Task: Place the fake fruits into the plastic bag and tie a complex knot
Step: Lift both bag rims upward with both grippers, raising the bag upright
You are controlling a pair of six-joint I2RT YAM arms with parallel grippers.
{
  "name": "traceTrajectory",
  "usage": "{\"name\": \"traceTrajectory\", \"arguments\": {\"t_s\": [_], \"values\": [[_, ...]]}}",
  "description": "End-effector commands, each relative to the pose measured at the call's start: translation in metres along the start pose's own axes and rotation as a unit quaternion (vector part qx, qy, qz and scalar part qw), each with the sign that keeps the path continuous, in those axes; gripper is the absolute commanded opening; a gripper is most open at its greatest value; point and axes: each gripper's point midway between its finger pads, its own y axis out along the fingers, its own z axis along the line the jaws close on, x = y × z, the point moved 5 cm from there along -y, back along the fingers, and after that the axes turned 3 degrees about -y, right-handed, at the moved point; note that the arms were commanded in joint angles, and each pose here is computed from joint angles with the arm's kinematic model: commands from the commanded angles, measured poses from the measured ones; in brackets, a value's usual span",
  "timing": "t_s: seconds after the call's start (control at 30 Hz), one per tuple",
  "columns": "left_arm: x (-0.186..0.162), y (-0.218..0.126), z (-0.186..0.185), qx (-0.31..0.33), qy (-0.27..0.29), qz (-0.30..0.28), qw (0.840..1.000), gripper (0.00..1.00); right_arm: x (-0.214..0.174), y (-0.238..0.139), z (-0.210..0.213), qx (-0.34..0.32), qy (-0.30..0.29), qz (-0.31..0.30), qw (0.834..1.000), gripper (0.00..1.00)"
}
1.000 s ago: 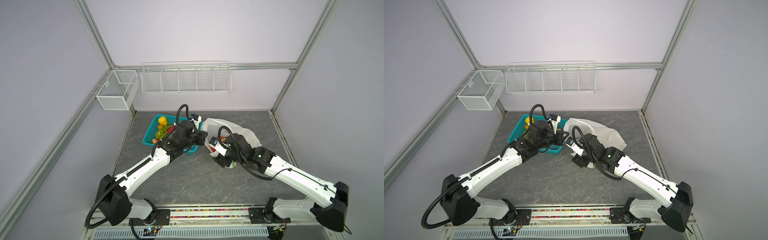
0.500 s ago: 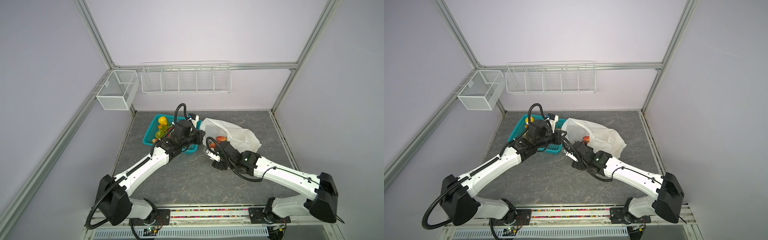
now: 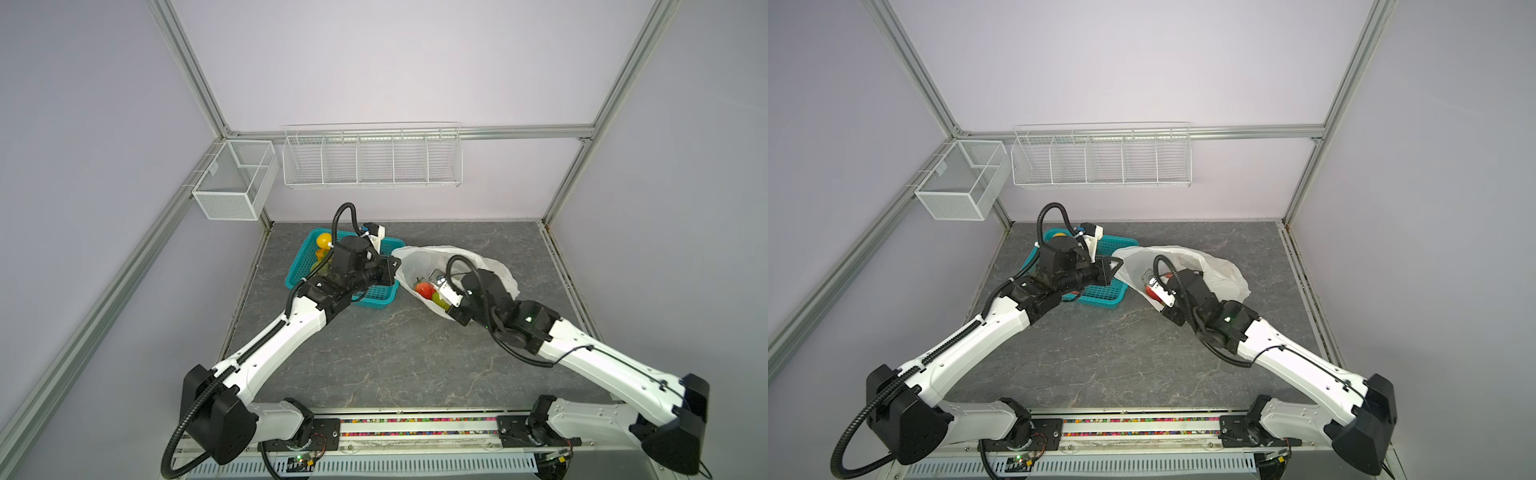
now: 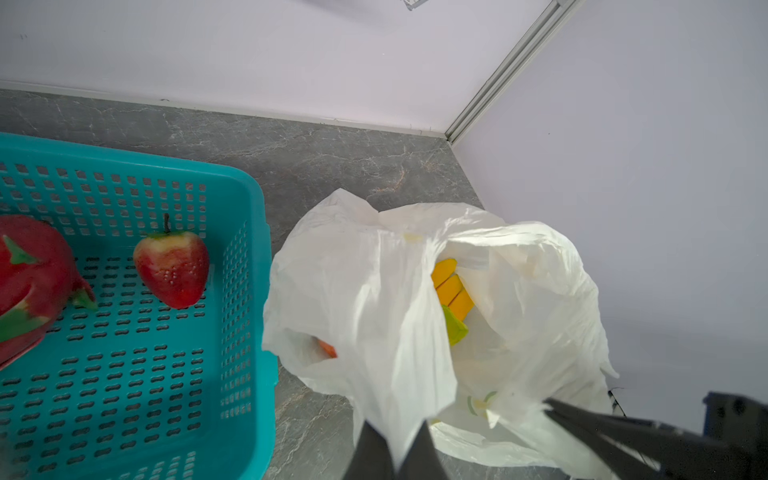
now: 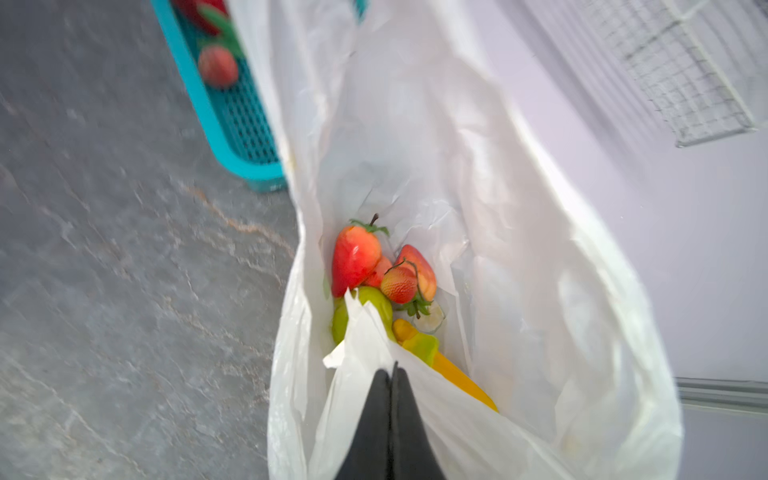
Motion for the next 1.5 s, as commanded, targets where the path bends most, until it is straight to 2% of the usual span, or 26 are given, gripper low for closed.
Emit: {"name": "traceTrajectory", "arguments": {"t_s": [0.0, 0.17, 0.4, 0.6, 0.73, 0.87, 1.0, 1.1, 1.23, 1.27, 1.3, 1.37, 1.47], "values": [[0.02, -0.02, -0.016, -0.022, 0.011, -0.028, 0.999, 0.0, 0.035, -0.032, -0.023, 0.027, 0.1, -0.111, 0.988, 0.06], [0.036, -0.036, -0.036, -0.06, 0.01, -0.045, 0.997, 0.0, 0.054, -0.066, -0.076, -0.005, 0.199, -0.177, 0.964, 0.06], [0.055, -0.053, -0.071, -0.141, -0.001, -0.04, 0.989, 0.0, 0.067, -0.099, -0.138, -0.072, 0.272, -0.208, 0.937, 0.06], [0.081, -0.077, -0.071, -0.075, 0.044, -0.068, 0.994, 0.0, 0.065, -0.111, -0.163, -0.109, 0.301, -0.211, 0.924, 0.06], [0.089, -0.084, -0.057, -0.031, 0.045, -0.078, 0.995, 0.0, 0.055, -0.108, -0.165, -0.115, 0.313, -0.197, 0.922, 0.06], [0.062, -0.058, -0.045, -0.04, 0.03, -0.011, 0.999, 0.0, 0.026, -0.077, -0.156, -0.11, 0.338, -0.141, 0.924, 0.06], [0.046, -0.048, -0.038, -0.033, 0.032, 0.041, 0.998, 0.0, -0.005, -0.05, -0.152, -0.122, 0.354, -0.076, 0.924, 0.06], [0.046, -0.047, -0.034, -0.017, 0.039, 0.041, 0.998, 0.0, -0.014, -0.045, -0.157, -0.148, 0.348, -0.049, 0.925, 0.06], [0.05, -0.045, -0.033, -0.013, 0.042, 0.034, 0.998, 0.0, -0.008, -0.047, -0.161, -0.149, 0.329, -0.048, 0.931, 0.06], [0.051, -0.045, -0.035, -0.019, 0.04, 0.035, 0.998, 0.0, -0.004, -0.05, -0.161, -0.144, 0.322, -0.055, 0.934, 0.1], [0.051, -0.043, -0.037, -0.027, 0.037, 0.037, 0.998, 0.0, 0.003, -0.054, -0.16, -0.135, 0.312, -0.063, 0.938, 0.18], [0.051, -0.043, -0.04, -0.037, 0.032, 0.037, 0.998, 0.0, 0.016, -0.064, -0.158, -0.111, 0.292, -0.076, 0.947, 0.38], [0.05, -0.043, -0.04, -0.04, 0.027, 0.036, 0.998, 0.0, 0.033, -0.077, -0.153, -0.088, 0.262, -0.088, 0.957, 0.63]]}}
